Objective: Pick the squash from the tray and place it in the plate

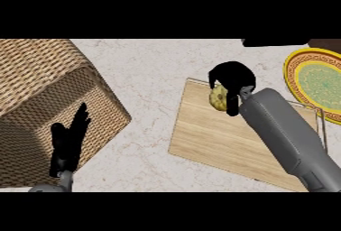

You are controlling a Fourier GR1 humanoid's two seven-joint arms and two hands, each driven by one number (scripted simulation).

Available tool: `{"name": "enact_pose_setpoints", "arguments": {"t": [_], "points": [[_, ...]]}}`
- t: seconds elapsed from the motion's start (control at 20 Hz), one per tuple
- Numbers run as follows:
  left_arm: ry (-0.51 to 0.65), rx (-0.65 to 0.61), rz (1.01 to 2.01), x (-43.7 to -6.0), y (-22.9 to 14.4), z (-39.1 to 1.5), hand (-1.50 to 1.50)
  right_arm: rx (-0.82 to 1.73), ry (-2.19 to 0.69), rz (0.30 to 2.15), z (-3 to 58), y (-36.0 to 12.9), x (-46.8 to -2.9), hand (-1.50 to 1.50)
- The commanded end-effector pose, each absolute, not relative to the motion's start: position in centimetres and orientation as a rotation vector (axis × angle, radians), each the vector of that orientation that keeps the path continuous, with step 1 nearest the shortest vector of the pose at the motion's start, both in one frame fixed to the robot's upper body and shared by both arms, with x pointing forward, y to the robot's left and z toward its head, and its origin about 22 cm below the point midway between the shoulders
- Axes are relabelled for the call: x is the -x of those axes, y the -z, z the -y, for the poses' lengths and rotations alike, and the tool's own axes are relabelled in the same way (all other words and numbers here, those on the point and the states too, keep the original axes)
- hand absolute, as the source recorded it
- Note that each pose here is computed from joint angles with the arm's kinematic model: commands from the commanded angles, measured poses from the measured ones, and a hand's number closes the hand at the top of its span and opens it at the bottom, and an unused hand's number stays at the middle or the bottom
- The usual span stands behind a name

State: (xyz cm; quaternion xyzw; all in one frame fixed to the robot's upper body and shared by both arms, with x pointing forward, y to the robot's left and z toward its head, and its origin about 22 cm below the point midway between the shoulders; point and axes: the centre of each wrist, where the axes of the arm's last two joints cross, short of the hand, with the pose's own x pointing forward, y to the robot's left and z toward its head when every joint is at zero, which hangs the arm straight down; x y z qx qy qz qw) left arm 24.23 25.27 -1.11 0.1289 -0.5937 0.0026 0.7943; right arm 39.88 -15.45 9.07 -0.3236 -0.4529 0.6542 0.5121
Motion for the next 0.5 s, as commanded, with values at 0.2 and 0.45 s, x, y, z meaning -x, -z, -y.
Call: {"name": "enact_pose_setpoints", "arguments": {"t": [0.2,0.45], "points": [[0.006,-0.254,1.281,-24.5,2.2,-23.9,0.00,1.068,-0.913,1.297,26.8,-10.2,-39.9,1.50],[0.015,-0.251,1.281,-23.8,0.7,-25.8,0.00,1.225,-0.652,1.436,28.2,-13.9,-39.2,1.50]]}}
